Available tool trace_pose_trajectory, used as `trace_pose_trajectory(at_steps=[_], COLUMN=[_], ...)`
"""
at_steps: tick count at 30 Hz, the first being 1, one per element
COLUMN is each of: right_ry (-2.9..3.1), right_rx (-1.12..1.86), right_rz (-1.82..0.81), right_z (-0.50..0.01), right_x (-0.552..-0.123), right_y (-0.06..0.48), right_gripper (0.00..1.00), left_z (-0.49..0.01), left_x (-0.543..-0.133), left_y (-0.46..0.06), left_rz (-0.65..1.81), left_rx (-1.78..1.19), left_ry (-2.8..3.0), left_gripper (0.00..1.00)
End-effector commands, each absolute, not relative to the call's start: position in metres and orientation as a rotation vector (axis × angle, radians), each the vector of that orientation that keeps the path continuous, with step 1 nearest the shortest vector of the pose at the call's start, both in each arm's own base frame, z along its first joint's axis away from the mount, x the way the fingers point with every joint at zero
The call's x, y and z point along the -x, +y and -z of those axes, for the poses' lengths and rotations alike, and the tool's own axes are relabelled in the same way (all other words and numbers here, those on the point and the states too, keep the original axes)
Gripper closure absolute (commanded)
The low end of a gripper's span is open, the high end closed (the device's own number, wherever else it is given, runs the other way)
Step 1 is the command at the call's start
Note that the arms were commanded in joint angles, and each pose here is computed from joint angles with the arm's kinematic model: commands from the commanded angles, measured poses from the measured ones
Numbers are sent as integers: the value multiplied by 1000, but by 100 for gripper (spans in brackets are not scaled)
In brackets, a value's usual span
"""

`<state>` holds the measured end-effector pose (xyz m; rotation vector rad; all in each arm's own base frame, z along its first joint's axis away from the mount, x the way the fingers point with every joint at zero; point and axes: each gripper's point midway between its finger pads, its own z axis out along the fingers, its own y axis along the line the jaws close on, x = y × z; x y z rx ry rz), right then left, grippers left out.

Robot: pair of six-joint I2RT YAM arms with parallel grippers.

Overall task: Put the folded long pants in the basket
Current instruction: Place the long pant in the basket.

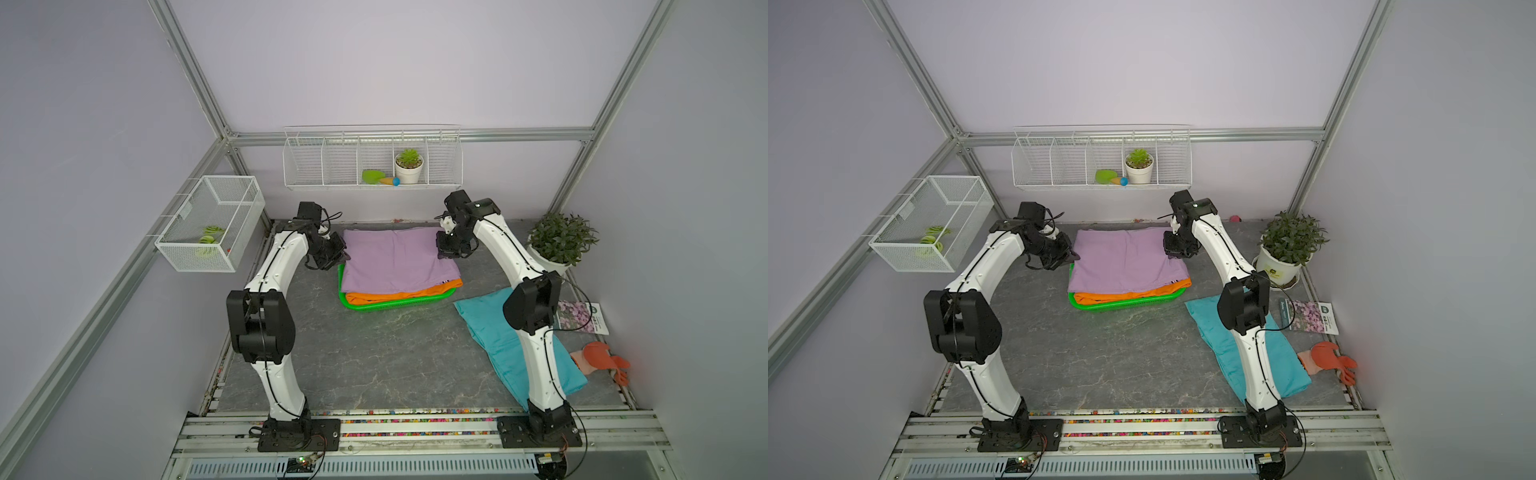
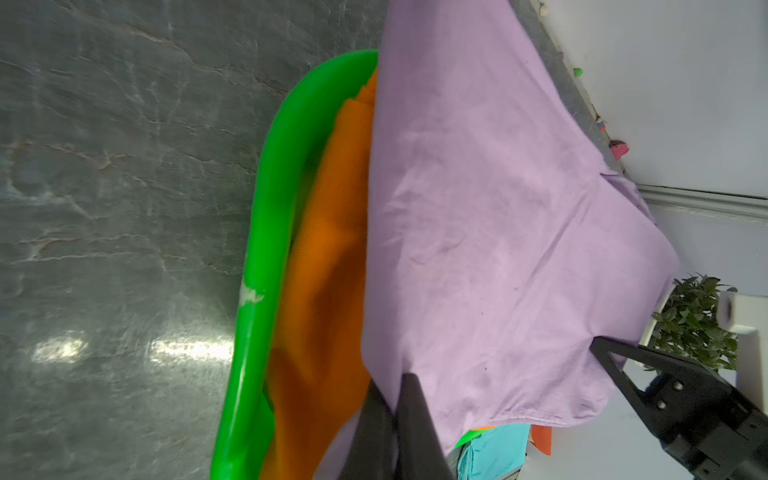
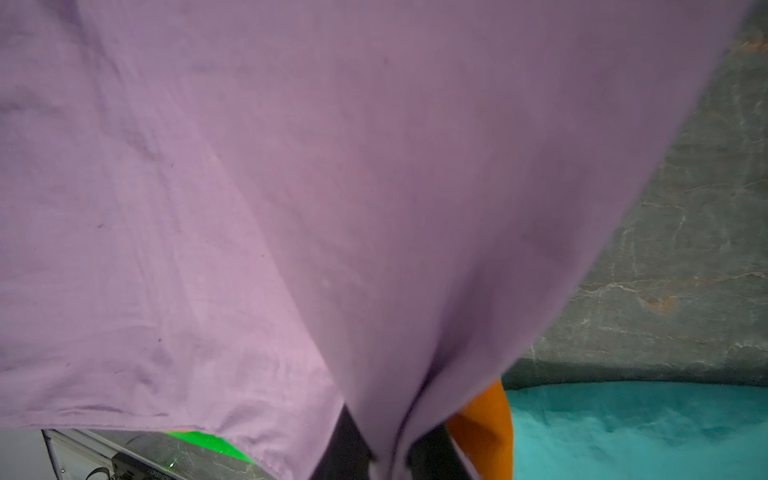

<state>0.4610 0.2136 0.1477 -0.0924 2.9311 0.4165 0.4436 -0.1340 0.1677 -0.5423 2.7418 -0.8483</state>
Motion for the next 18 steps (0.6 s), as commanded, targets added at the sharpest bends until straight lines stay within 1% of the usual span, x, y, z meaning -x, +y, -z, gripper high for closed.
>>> trace_pose_trajectory(at_steps=[1, 4, 13, 16, 18], right_ry=[2949, 2958, 2846, 2840, 2852], right_rx=[20, 25, 41, 50, 56], right_rz=[-444, -461, -490, -505, -500], right_z=[-151, -151, -215, -222, -217], right_x=[-462, -460, -447, -443, -444], right_y=[205, 206, 190, 188, 189], right_gripper=[100, 100, 100, 100, 100], left_z=[-160, -155, -203, -214, -213], left_x=[-450, -449, -434, -425, -424], left_y=[-140, -144, -160, -164, -159], left_rz=[908, 973, 1164, 1212, 1176], left_rx=[493, 500, 444, 421, 429], left_ry=[2745, 2762, 2689, 2689, 2692], left_gripper=[100, 100, 100, 100, 100])
